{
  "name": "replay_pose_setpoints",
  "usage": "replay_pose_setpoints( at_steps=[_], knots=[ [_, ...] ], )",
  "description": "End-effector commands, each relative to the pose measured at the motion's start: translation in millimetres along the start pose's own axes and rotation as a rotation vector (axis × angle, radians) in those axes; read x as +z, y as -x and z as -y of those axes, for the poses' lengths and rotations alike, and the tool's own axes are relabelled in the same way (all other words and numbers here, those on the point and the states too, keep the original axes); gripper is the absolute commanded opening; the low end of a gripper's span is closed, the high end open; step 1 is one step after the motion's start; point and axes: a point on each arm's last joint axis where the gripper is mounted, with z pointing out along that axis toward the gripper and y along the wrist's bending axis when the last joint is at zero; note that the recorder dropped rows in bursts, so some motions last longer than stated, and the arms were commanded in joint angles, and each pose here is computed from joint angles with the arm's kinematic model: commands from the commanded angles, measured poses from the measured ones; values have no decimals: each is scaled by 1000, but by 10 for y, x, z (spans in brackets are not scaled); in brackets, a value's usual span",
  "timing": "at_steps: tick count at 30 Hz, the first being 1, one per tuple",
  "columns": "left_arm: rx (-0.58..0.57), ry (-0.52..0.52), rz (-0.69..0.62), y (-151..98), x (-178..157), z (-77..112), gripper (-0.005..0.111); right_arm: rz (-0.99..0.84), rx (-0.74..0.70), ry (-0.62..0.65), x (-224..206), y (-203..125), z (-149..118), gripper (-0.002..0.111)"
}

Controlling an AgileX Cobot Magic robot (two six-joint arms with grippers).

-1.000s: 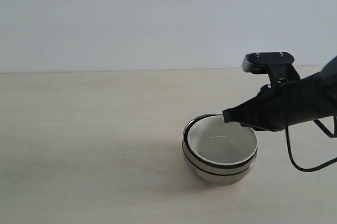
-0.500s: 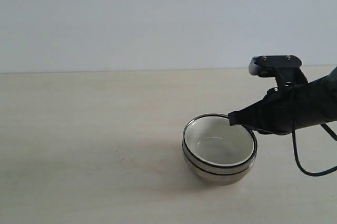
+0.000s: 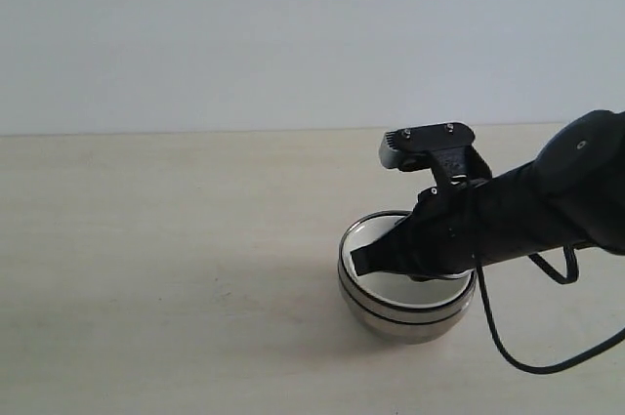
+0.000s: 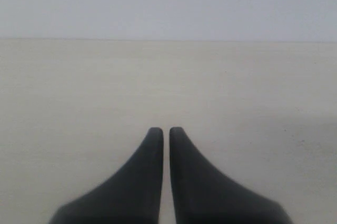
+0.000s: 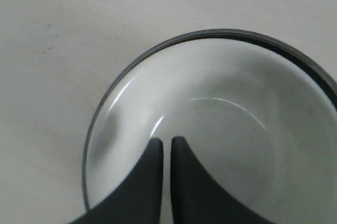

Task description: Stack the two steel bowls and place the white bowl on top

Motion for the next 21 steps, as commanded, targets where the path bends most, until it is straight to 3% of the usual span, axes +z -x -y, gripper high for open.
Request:
replay_pose_setpoints(
  at_steps=[1,18,21],
  knots=[
    [-4,-5,7,-2,1,2,4,9,-6,-25,51,4,20,0],
    [-4,-5,7,-2,1,2,4,-22,46,-63,221,-72,88,0],
    [-4,-5,7,-2,1,2,4,-48,60,-19,276,-19,47,0]
  ],
)
